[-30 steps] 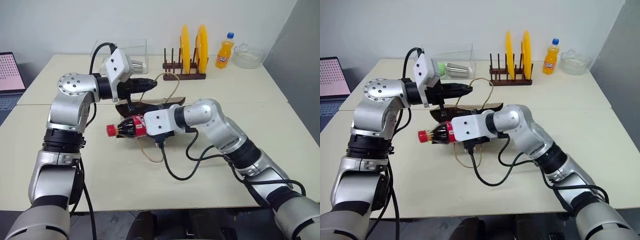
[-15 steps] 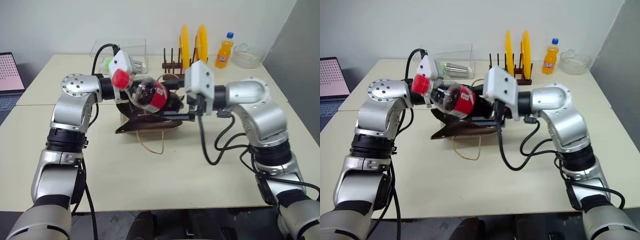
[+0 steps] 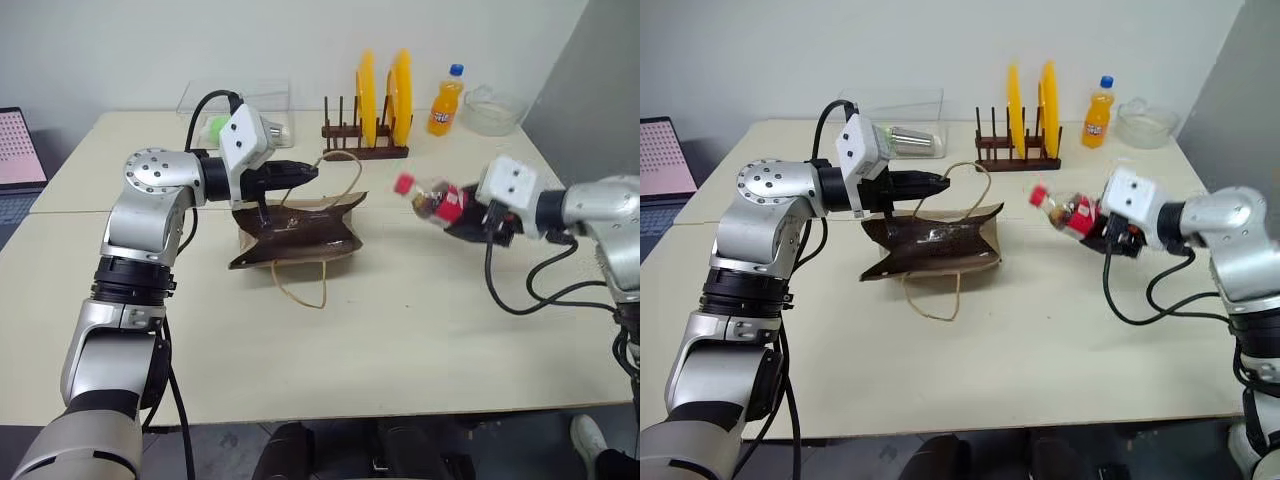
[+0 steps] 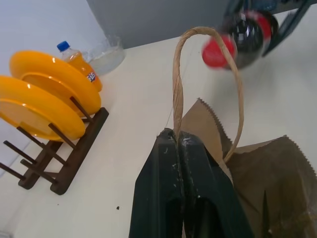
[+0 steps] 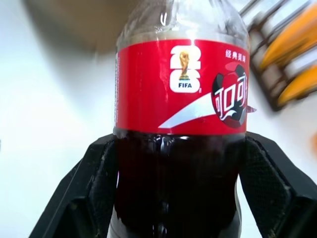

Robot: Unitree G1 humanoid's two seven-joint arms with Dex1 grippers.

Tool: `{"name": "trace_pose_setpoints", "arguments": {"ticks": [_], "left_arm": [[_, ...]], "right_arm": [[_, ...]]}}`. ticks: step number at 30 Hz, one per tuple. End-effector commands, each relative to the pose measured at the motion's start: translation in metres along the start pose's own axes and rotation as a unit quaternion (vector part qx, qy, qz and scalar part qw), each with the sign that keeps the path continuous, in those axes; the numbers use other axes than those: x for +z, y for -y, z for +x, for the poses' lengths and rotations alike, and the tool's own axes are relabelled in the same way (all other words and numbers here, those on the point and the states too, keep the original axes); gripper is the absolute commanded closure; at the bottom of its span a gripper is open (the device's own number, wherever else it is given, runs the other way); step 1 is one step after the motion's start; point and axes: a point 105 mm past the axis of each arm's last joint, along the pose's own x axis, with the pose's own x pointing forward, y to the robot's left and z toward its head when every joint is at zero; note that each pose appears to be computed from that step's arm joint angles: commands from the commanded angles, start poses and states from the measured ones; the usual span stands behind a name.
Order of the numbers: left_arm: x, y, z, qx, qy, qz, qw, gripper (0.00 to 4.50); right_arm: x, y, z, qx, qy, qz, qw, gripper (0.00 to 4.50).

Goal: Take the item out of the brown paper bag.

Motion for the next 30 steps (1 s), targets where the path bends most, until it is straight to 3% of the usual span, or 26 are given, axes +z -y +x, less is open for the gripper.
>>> {"name": "trace_pose_setpoints", "arguments": {"ticks": [1,10,14,18,25,30], "left_arm": [[0.013,-0.004,-0.003,0.007,0.012,0.026,1.000,4.50],[0.014,-0.004,-0.003,0.007,0.014,0.029,0.999,4.50],[0.014,-0.004,-0.004,0.008,0.014,0.029,0.999,4.50],[0.013,-0.002,-0.003,0.007,0.014,0.028,0.999,4.50],[0.010,-0.002,-0.002,0.002,0.010,0.022,1.000,4.50],[0.007,-0.010,0.001,0.008,0.010,0.016,1.000,4.50]], "right_arm": [[-0.009,0.003,0.005,0.005,-0.020,-0.047,0.999,1.41],[-0.048,0.002,0.019,0.060,-0.092,-0.045,0.993,1.41],[-0.052,0.006,0.018,0.062,-0.098,-0.049,0.992,0.07],[-0.049,0.009,0.015,0.058,-0.088,-0.051,0.993,0.03],[-0.016,0.019,-0.038,0.043,-0.041,-0.068,0.996,0.03],[0.063,-0.002,-0.066,0.008,0.154,-0.032,0.987,0.03]]}}
